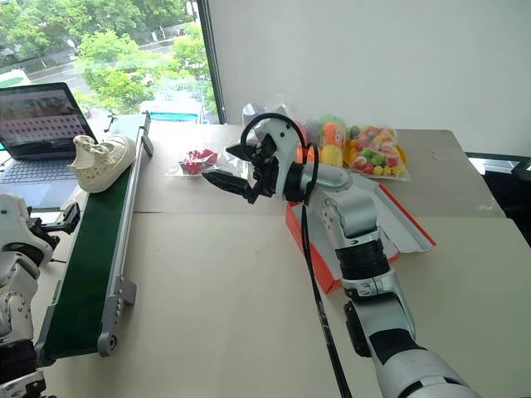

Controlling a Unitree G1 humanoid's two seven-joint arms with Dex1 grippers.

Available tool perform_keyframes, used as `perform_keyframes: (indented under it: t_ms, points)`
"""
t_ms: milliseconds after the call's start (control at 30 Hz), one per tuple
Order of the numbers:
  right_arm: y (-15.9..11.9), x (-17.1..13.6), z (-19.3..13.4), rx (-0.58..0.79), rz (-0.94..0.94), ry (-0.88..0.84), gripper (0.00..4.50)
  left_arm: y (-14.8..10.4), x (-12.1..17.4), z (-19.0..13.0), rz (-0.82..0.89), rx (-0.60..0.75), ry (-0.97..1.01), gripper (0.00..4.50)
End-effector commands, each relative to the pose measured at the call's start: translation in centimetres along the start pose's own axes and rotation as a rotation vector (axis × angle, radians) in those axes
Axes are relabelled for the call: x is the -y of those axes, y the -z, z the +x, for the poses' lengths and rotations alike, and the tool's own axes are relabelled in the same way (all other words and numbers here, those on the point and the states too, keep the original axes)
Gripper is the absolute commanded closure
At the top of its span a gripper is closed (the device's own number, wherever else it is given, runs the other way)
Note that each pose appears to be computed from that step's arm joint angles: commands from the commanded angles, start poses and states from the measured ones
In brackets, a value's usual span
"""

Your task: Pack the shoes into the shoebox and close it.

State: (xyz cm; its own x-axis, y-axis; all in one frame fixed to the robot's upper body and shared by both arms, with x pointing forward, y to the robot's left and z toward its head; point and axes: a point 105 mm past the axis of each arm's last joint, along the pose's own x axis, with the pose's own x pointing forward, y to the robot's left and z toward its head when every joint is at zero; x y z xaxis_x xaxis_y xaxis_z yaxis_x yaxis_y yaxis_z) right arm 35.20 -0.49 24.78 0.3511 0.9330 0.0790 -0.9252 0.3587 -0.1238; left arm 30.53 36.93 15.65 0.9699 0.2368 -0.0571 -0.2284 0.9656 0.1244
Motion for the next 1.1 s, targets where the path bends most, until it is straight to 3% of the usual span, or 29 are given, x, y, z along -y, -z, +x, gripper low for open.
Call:
perform_keyframes:
  t_ms: [33,300,700,867,1100]
  points:
    - [-1.3,-0.1,-0.5,0.031,-0.033,0.009,0.05,-0.3,-0.7,0.1,0.036,-0.013,0.064,0.00]
    - [-1.1,0.1,-0.9,0.013,-0.045,0.031,0.05,0.4,-1.2,1.1,0.046,-0.055,0.105,0.00]
    - [-1.5,0.3,-1.0,-0.009,-0.093,0.050,0.05,3.7,1.7,1.8,0.037,-0.256,0.310,0.00]
    - [-1.4,0.3,-1.0,-0.015,-0.102,0.049,0.00,3.9,2.3,2.0,0.018,-0.255,0.322,1.48]
    - [-1.2,0.2,-1.0,-0.023,-0.108,0.048,0.00,3.3,2.9,2.1,0.000,-0.225,0.345,1.88]
